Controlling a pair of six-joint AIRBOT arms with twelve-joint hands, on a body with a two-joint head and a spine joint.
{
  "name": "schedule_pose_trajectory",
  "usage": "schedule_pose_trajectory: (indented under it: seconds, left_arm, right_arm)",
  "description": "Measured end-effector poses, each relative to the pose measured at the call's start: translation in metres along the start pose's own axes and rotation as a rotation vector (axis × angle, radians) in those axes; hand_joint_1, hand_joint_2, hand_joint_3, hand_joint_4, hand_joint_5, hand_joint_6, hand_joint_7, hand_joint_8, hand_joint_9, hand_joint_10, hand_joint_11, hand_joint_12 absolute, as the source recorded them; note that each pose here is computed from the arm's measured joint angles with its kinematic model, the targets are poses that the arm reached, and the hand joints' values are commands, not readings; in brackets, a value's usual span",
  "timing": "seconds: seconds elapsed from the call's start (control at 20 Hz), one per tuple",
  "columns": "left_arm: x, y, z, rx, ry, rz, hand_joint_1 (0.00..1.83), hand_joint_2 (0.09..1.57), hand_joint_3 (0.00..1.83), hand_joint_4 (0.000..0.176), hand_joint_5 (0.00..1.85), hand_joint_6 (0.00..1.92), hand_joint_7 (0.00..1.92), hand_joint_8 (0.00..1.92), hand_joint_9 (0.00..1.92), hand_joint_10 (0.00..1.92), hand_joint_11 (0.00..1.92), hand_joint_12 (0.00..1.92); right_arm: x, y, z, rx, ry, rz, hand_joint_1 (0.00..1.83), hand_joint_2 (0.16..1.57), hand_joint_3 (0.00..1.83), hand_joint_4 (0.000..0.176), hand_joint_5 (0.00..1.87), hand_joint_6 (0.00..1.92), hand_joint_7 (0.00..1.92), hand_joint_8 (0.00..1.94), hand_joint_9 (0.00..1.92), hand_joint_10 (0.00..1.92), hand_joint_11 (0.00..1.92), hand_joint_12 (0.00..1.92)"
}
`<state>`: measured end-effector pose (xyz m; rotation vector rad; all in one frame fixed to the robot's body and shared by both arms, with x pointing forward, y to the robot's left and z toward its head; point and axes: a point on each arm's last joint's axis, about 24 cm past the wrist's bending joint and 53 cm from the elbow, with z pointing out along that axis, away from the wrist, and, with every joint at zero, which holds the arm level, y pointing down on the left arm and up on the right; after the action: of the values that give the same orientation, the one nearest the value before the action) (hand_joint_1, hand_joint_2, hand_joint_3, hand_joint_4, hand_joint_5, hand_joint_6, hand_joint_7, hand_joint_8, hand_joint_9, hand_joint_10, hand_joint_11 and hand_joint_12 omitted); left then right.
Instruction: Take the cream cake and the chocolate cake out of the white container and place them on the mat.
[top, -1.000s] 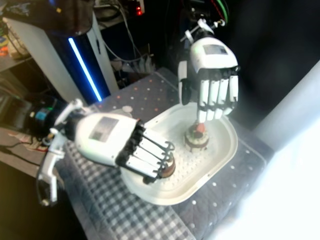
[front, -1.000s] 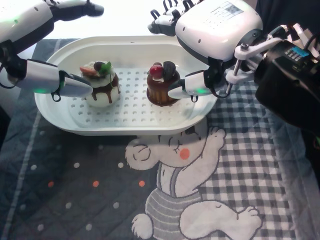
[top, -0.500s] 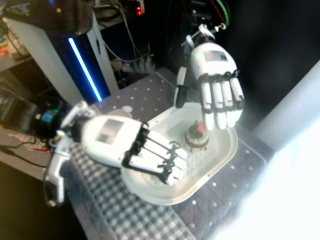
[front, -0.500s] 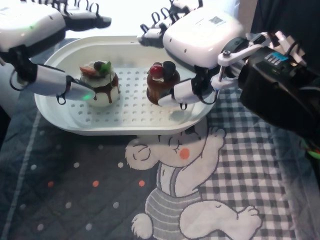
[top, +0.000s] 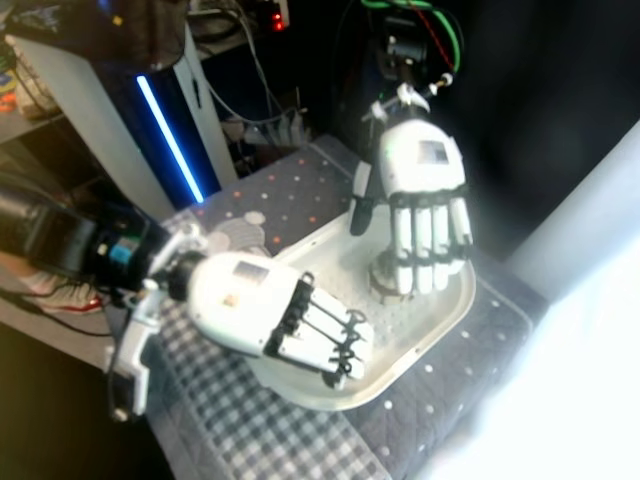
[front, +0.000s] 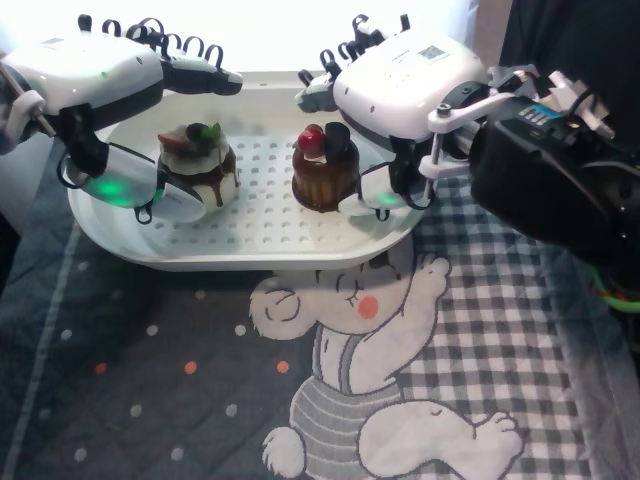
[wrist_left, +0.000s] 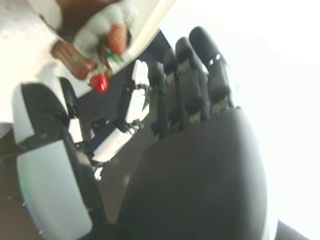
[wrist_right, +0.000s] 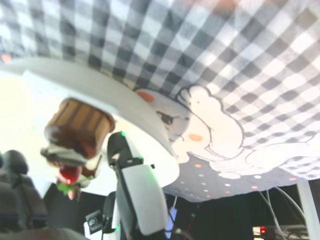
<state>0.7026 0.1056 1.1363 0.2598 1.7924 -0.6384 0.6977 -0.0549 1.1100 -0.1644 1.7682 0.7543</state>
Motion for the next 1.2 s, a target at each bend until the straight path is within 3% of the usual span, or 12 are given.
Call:
schedule_pose_trajectory:
  seconds: [0.35, 0.7, 0.9, 0.95, 1.0, 1.05, 1.1, 1.15, 1.2]
  left_arm:
    - [0.005, 0.009, 0.005, -0.022, 0.019, -0.023, 0.90, 0.93, 0.01, 0.000, 0.37, 0.01, 0.36, 0.01, 0.38, 0.04, 0.00, 1.19]
    - [0.015, 0.017, 0.010, -0.044, 0.045, -0.056, 0.92, 1.01, 0.02, 0.000, 0.45, 0.03, 0.49, 0.03, 0.54, 0.09, 0.03, 1.38]
    - [0.014, 0.022, 0.010, -0.056, 0.046, -0.060, 0.96, 1.16, 0.01, 0.000, 0.66, 0.03, 0.78, 0.03, 0.80, 0.13, 0.33, 1.28]
    - [0.015, 0.022, 0.010, -0.056, 0.045, -0.060, 1.01, 1.20, 0.01, 0.000, 0.72, 0.04, 0.87, 0.05, 0.89, 0.14, 0.42, 1.26]
    - [0.015, 0.021, 0.011, -0.053, 0.043, -0.062, 1.04, 1.22, 0.01, 0.000, 0.76, 0.05, 0.93, 0.06, 0.94, 0.16, 0.46, 1.26]
    - [0.014, 0.020, 0.011, -0.052, 0.040, -0.062, 1.16, 1.25, 0.00, 0.000, 0.66, 1.12, 0.92, 0.95, 1.00, 0.21, 0.52, 1.27]
    - [0.014, 0.020, 0.011, -0.053, 0.039, -0.062, 1.14, 1.28, 0.00, 0.000, 0.59, 1.43, 0.81, 1.29, 0.94, 0.31, 0.50, 1.33]
    - [0.015, 0.021, 0.011, -0.054, 0.038, -0.065, 1.29, 1.27, 0.00, 0.000, 0.58, 1.45, 0.76, 1.32, 0.76, 1.28, 0.52, 1.38]
    - [0.017, 0.022, 0.010, -0.057, 0.040, -0.067, 1.31, 1.27, 0.00, 0.000, 0.57, 1.46, 0.73, 1.35, 0.70, 1.51, 0.49, 1.44]
  right_arm:
    - [0.005, 0.002, 0.002, -0.002, 0.013, 0.001, 0.94, 0.87, 0.00, 0.000, 0.53, 0.00, 0.56, 0.01, 0.56, 0.03, 0.04, 1.35]
    - [0.011, 0.003, 0.005, -0.004, 0.032, 0.003, 0.84, 0.93, 0.01, 0.000, 0.56, 0.01, 0.60, 0.01, 0.61, 0.02, 0.14, 1.15]
    - [0.009, 0.001, 0.005, 0.000, 0.025, 0.003, 0.86, 1.02, 0.01, 0.000, 0.77, 0.04, 0.79, 0.03, 0.80, 0.08, 0.26, 1.38]
    - [0.009, 0.001, 0.006, 0.000, 0.025, 0.003, 0.85, 1.04, 0.00, 0.000, 0.84, 0.02, 0.86, 0.02, 0.85, 0.15, 0.34, 1.46]
    - [0.009, 0.001, 0.006, -0.001, 0.023, 0.002, 0.87, 1.08, 0.00, 0.000, 0.95, 0.02, 0.92, 0.02, 0.84, 0.36, 0.40, 1.52]
    - [0.008, 0.001, 0.006, -0.001, 0.022, 0.002, 0.88, 1.11, 0.00, 0.000, 0.99, 0.02, 0.96, 0.02, 0.75, 0.65, 0.41, 1.58]
    - [0.008, 0.001, 0.006, -0.001, 0.021, 0.002, 0.91, 1.14, 0.00, 0.000, 1.06, 0.03, 1.00, 0.05, 0.68, 0.93, 0.45, 1.65]
    - [0.007, 0.001, 0.006, -0.001, 0.019, 0.004, 1.08, 1.15, 0.01, 0.000, 0.94, 0.87, 1.01, 0.10, 0.62, 1.16, 0.48, 1.72]
    - [0.007, 0.001, 0.006, -0.001, 0.018, 0.004, 1.10, 1.18, 0.01, 0.000, 0.86, 1.13, 0.89, 0.38, 0.57, 1.26, 0.45, 1.73]
